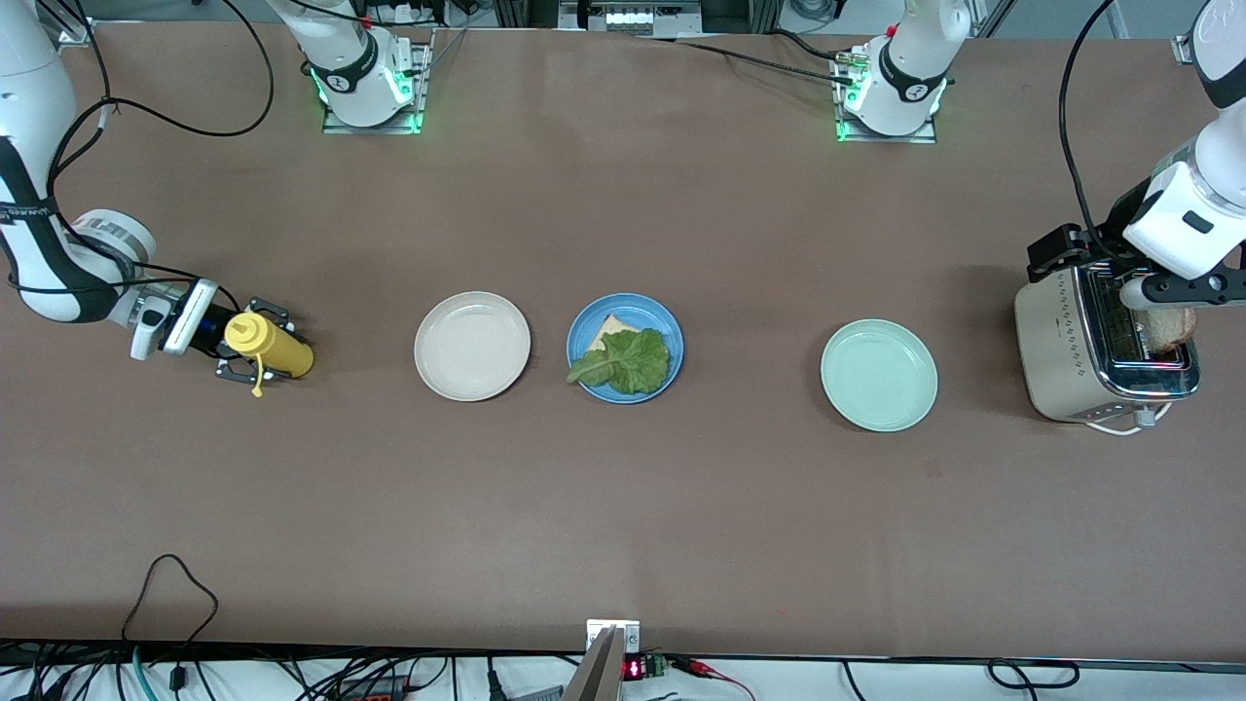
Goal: Make sandwich in blue plate with both arms
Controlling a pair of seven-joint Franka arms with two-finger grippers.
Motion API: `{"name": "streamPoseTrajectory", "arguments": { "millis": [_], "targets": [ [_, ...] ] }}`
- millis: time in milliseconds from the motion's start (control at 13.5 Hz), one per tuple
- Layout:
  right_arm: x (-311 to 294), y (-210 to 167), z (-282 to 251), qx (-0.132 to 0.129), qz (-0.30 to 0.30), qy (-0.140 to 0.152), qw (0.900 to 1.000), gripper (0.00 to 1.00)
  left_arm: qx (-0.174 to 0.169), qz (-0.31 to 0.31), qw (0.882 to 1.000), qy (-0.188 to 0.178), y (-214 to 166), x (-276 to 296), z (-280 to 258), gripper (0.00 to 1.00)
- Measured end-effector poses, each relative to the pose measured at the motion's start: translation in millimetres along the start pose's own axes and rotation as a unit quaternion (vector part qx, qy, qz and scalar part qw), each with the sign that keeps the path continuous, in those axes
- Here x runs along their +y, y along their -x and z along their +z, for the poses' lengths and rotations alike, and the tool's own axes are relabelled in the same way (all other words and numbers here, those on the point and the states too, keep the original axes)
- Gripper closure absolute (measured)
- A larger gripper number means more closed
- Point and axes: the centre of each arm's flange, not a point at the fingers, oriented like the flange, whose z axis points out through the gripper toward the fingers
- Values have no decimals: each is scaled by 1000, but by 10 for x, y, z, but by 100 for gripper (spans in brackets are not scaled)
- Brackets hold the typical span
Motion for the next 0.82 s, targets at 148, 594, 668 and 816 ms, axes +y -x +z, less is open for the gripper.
{"name": "streamPoseTrajectory", "arguments": {
  "millis": [148, 594, 668, 816],
  "targets": [
    [153, -440, -145, -53, 3, 0, 999, 34, 0, 0, 1000, 0, 0, 0, 1, 0],
    [130, -2253, -457, -209, 48, 15, 977, 34, -13, -28, 1000, 3, -126, -407, 179, 0],
    [63, -2521, -399, -235, 57, 20, 970, 34, -18, -30, 999, 5, -188, -584, 261, 0],
    [-104, -3007, -203, -294, 74, 33, 953, 34, -29, -33, 999, 10, -298, -930, 437, 0]
  ]
}}
